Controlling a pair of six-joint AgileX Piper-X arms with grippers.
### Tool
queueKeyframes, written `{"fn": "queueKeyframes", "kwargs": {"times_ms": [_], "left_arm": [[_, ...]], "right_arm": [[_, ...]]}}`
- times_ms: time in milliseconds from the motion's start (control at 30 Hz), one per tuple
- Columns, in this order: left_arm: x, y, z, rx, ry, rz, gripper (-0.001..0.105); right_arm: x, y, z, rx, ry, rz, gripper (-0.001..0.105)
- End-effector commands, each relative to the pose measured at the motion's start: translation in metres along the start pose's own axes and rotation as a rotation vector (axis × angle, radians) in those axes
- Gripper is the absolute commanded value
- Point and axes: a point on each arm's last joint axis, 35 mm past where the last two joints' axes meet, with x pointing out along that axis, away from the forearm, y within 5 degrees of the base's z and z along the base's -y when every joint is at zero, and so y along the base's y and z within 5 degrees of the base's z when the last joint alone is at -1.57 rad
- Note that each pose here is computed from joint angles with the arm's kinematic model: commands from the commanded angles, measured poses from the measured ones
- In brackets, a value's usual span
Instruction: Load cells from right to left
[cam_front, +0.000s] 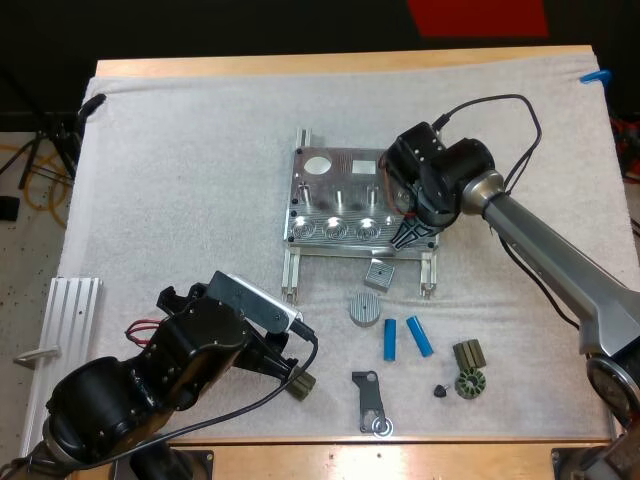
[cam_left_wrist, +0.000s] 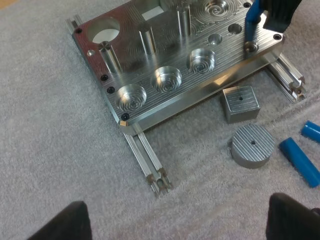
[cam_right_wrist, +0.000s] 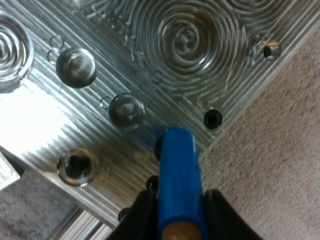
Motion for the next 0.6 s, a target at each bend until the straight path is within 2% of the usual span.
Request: {"fn": "queueKeyframes", "kwargs": {"times_ms": [0,567], "left_arm": [[-0.0039,0.0010,0.0019,-0.006,-0.016,0.007,0.069],[-0.0039,0.0009,0.0021,-0.006,-0.018,0.007,0.069]], "right_arm": [[-0.0005,-0.0020,0.0005,-0.006,-0.004,-0.009,0.015],[0.0026,0.0044,-0.0063,-0.026,0.069,0.048,0.015]]}}
